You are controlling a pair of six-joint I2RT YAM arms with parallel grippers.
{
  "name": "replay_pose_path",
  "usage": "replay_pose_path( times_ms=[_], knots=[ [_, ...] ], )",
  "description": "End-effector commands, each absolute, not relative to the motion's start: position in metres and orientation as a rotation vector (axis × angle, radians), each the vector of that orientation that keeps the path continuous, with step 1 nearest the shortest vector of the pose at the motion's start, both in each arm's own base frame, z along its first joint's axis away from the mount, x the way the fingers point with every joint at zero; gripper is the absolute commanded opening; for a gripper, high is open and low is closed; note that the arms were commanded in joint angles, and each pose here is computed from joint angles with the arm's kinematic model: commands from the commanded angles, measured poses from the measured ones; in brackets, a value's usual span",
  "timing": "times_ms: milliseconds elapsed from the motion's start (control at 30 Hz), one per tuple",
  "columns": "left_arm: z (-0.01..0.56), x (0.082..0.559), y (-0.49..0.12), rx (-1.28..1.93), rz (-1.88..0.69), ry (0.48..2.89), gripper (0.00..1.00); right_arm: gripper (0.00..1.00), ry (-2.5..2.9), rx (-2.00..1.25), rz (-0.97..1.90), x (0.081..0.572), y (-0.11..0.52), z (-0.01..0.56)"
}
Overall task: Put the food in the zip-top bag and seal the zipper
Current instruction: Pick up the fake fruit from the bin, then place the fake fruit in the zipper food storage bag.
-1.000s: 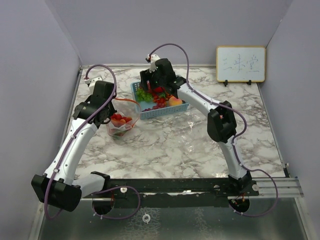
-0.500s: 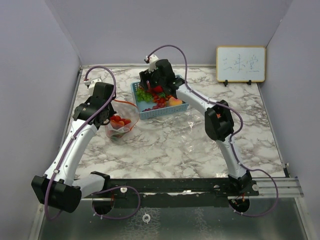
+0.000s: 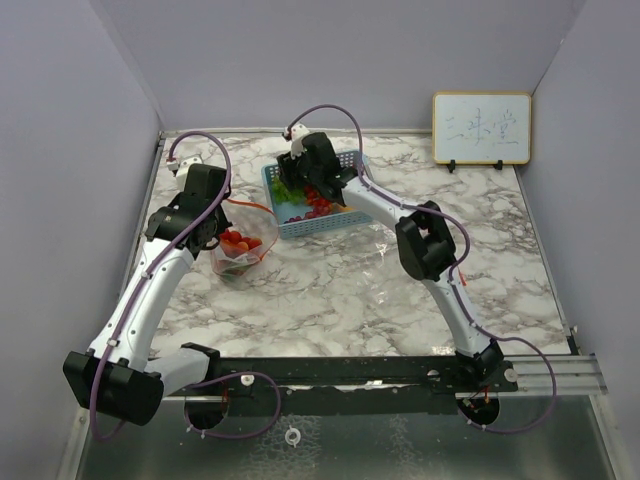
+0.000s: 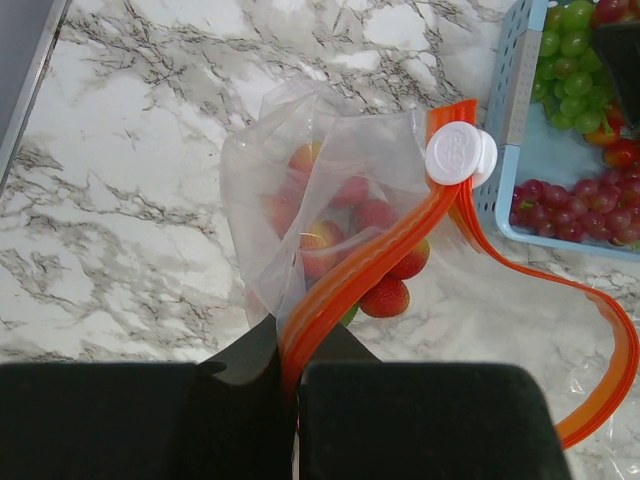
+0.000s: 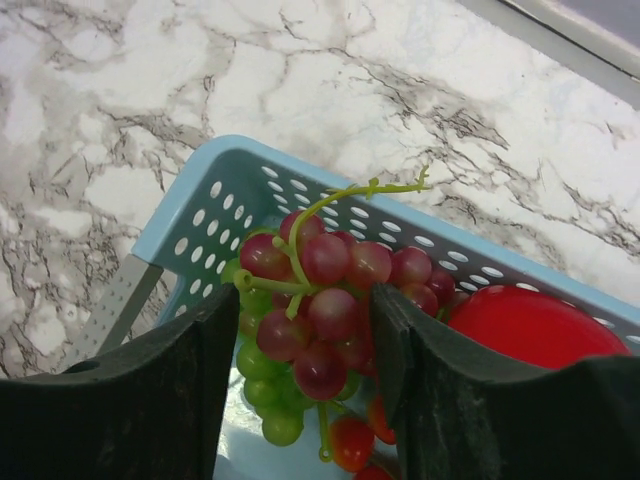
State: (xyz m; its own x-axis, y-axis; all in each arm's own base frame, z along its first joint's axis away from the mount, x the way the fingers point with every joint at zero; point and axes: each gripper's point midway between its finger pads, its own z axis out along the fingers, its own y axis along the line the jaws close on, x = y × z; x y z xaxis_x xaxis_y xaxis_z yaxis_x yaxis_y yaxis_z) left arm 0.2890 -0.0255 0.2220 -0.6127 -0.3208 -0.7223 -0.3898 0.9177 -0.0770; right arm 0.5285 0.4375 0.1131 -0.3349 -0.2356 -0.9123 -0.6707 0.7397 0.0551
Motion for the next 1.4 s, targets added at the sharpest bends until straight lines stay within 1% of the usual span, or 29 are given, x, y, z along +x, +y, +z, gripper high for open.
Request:
replay_pose_path(
  times_ms=[0,67,100,133,200,267,367,533,700,833,1000,1133,1267,1367],
  knots=[
    [0.230,0.295,-0.027,-0.505,0.080,2.243,0.00,0.45,1.885,-0.614,0.464,0.543,0.435,0.106],
    [0.229,0.295,-0.028,-0.504,0.077,2.246,0.00,0.25,1.872,-0.607,0.464,0.542,0.434,0.114],
    [0.230,0.296,-0.028,-0.504,0.072,2.245,0.00,0.18,1.868,-0.606,0.466,0.542,0.434,0.118],
    [0.229,0.296,-0.029,-0.502,0.068,2.247,0.00,0.12,1.863,-0.608,0.469,0.540,0.433,0.124],
    [0.228,0.297,-0.030,-0.504,0.059,2.249,0.00,0.06,1.849,-0.611,0.477,0.536,0.431,0.139],
    [0.227,0.297,-0.032,-0.508,0.051,2.251,0.00,0.04,1.819,-0.619,0.496,0.528,0.428,0.164],
    [0.226,0.298,-0.033,-0.513,0.041,2.252,0.00,0.03,1.764,-0.633,0.538,0.509,0.421,0.208],
    [0.222,0.299,-0.037,-0.519,0.020,2.262,0.00,0.02,1.693,-0.659,0.678,0.463,0.411,0.274],
    [0.211,0.299,-0.042,-0.518,0.002,2.303,0.00,0.02,1.637,-0.691,0.847,0.417,0.406,0.323],
    [0.203,0.301,-0.049,-0.508,-0.030,2.331,0.00,0.02,1.535,-0.797,1.049,0.368,0.410,0.361],
    [0.204,0.307,-0.057,-0.500,-0.075,2.339,0.00,0.02,1.457,-0.919,1.322,0.313,0.416,0.382],
    [0.210,0.313,-0.065,-0.498,-0.121,2.340,0.00,0.02,1.415,-0.954,1.522,0.276,0.423,0.379],
    [0.215,0.316,-0.069,-0.499,-0.143,2.343,0.00,0.02,1.386,-0.950,1.648,0.259,0.429,0.379],
    [0.217,0.315,-0.069,-0.504,-0.149,2.343,0.00,0.02,1.402,-0.923,1.687,0.257,0.434,0.370]
  ],
)
